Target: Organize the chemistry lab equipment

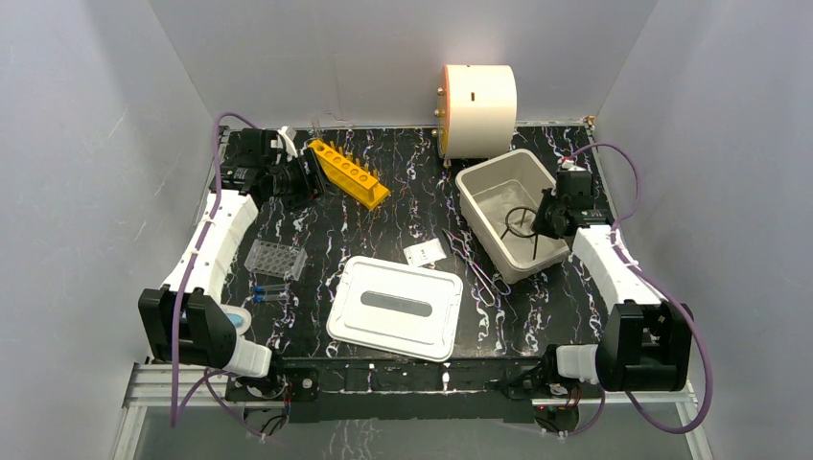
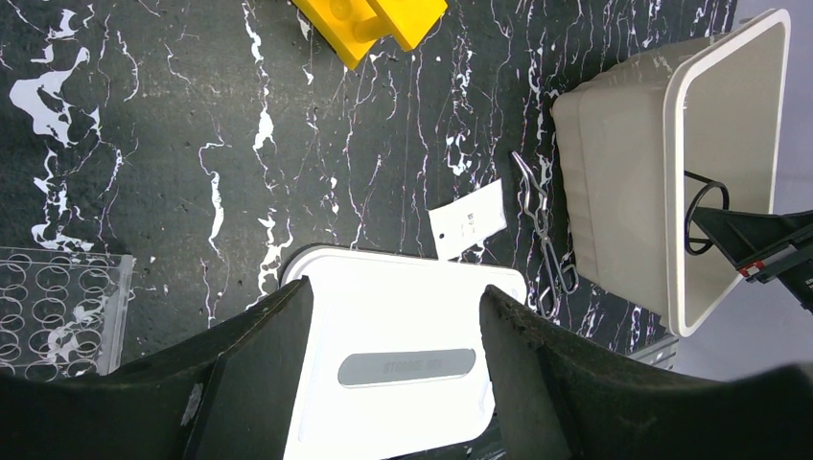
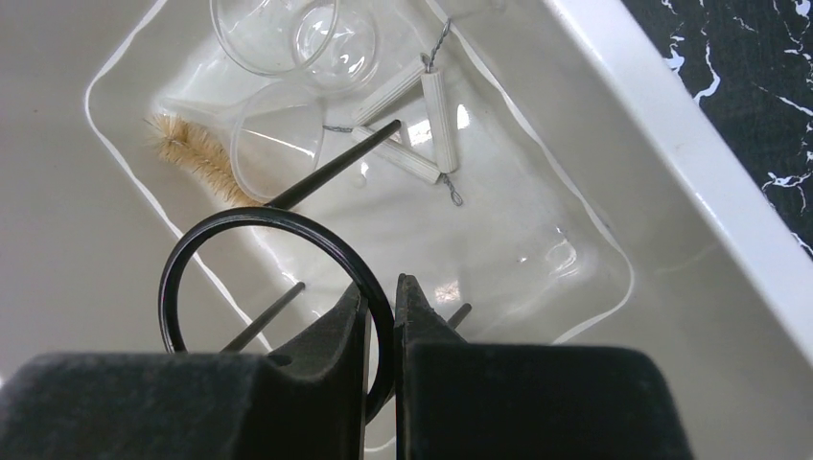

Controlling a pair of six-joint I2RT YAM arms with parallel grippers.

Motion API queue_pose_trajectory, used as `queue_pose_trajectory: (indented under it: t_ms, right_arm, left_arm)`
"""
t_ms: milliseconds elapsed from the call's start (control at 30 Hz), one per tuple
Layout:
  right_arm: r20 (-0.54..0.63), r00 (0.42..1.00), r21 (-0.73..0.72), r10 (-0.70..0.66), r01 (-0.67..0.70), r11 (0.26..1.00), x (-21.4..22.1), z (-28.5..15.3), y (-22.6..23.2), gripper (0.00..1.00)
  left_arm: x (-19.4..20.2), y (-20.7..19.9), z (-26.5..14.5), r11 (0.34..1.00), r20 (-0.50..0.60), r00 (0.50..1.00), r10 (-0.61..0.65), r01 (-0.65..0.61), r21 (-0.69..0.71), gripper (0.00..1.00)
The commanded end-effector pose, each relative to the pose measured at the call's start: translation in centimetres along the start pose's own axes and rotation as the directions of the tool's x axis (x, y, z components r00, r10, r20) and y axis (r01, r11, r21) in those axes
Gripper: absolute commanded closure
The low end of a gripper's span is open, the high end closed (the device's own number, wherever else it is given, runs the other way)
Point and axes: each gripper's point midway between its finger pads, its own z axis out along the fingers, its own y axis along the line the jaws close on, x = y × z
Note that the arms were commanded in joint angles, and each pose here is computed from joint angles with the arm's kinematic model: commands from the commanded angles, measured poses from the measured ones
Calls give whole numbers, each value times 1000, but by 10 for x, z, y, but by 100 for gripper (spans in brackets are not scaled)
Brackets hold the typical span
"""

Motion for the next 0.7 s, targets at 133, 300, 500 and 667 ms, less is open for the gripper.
queue_pose_trajectory:
  t_ms: [133,300,500,667]
  right_arm:
    - [42,999,-4,2,-2,1000,-6,5,0,61]
    - [98,995,-20,-1,3,1000,-31,-13,7,46]
    - [163,987,-21,-3,6,1000,-62,-39,14,35]
    - [224,974,-94,-25,47,994,-89,-67,32,30]
  left_arm:
    - [1,-7,-3,1000,-8,1000,5,-4,26,37]
    - [1,-7,-3,1000,-7,1000,4,-4,24,37]
    - [0,-7,-4,1000,-4,1000,8,-7,26,36]
    - [2,-6,-4,1000,-4,1000,3,-3,22,36]
